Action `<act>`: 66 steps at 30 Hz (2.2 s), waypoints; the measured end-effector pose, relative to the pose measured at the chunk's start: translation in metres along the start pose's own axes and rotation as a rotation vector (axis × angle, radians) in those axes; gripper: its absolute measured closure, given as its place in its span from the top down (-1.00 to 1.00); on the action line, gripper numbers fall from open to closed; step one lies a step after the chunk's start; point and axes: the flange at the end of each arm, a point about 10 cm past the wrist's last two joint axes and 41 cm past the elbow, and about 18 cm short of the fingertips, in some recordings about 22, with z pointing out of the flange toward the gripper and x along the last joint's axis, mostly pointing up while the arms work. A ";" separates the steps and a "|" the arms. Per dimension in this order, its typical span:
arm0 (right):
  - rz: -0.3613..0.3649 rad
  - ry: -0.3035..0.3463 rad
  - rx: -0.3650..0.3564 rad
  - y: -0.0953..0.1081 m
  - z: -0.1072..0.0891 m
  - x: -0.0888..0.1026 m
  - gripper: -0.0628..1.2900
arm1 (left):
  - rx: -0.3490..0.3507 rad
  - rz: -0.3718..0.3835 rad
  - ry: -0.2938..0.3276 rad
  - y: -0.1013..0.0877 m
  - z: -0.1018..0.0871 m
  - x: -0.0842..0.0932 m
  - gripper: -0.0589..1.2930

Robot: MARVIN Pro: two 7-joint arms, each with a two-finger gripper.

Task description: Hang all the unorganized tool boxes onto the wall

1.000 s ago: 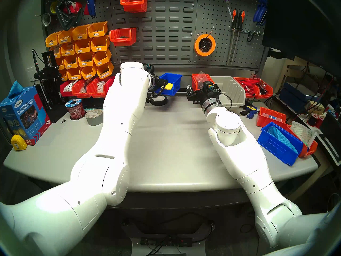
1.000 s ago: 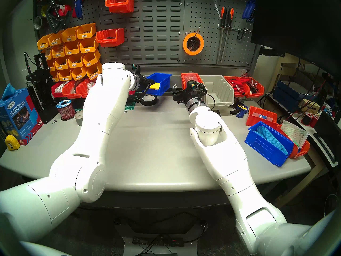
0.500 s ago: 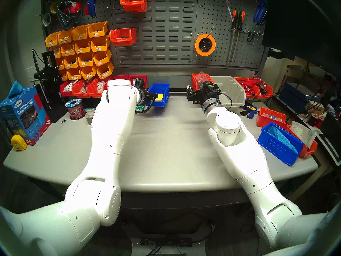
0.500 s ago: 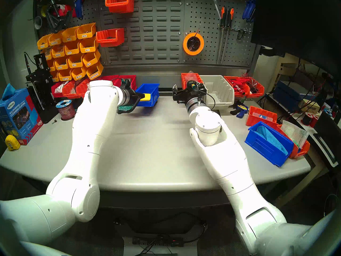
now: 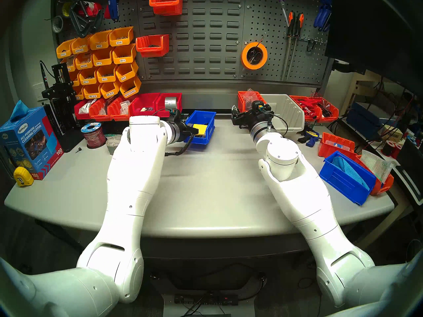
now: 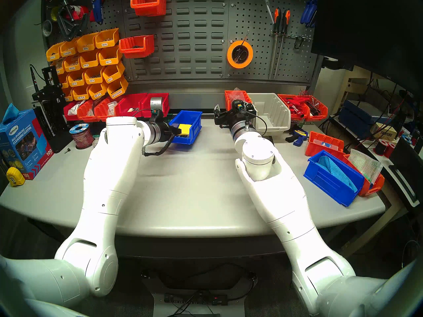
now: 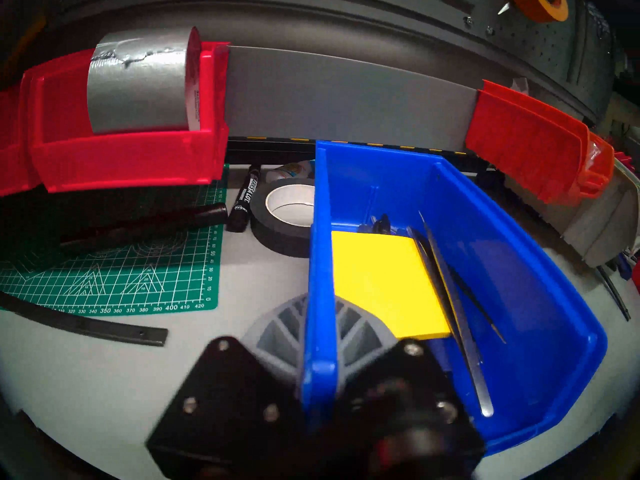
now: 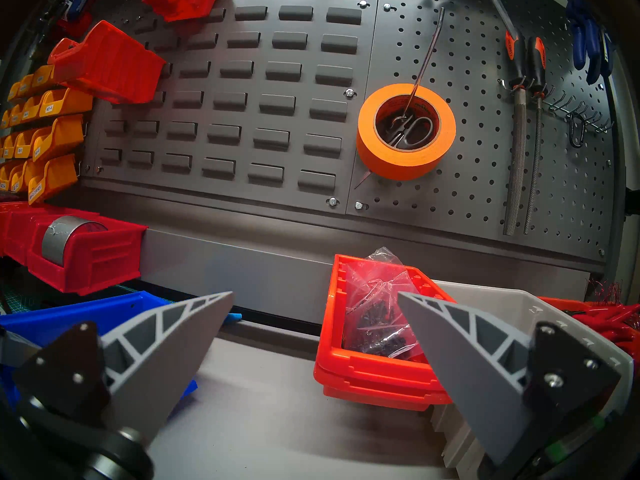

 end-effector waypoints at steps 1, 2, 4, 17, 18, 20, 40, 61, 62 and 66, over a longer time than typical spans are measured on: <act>0.000 0.000 0.000 0.000 0.000 0.000 0.92 | -0.001 0.003 0.000 -0.001 -0.003 -0.003 -0.80; 0.000 0.000 0.000 0.000 0.000 0.000 0.92 | -0.001 0.004 0.001 -0.001 -0.005 -0.005 -0.80; 0.000 0.000 0.000 0.000 0.000 0.000 0.92 | -0.001 0.009 0.004 -0.003 -0.011 -0.010 -0.80; 0.000 0.000 0.000 0.000 0.000 0.000 0.92 | -0.008 0.042 0.004 -0.015 -0.055 -0.045 -0.35; 0.000 0.000 0.000 0.000 0.000 0.000 0.92 | -0.012 0.045 0.002 -0.015 -0.059 -0.048 -0.35; 0.000 0.000 0.000 0.000 0.000 0.000 0.92 | -0.018 0.050 0.000 -0.016 -0.065 -0.053 -0.35; 0.000 0.002 0.001 0.000 0.000 0.001 0.92 | -0.069 0.103 0.011 -0.009 -0.144 -0.084 -0.35; 0.001 0.005 0.001 0.000 0.000 0.002 0.92 | -0.017 0.131 0.009 0.000 -0.171 -0.116 0.91; 0.001 0.005 0.001 0.000 0.000 0.002 0.92 | -0.016 0.133 0.011 0.001 -0.171 -0.116 0.91; 0.001 0.005 0.001 0.000 0.000 0.002 0.92 | -0.010 0.148 0.025 0.005 -0.168 -0.115 0.91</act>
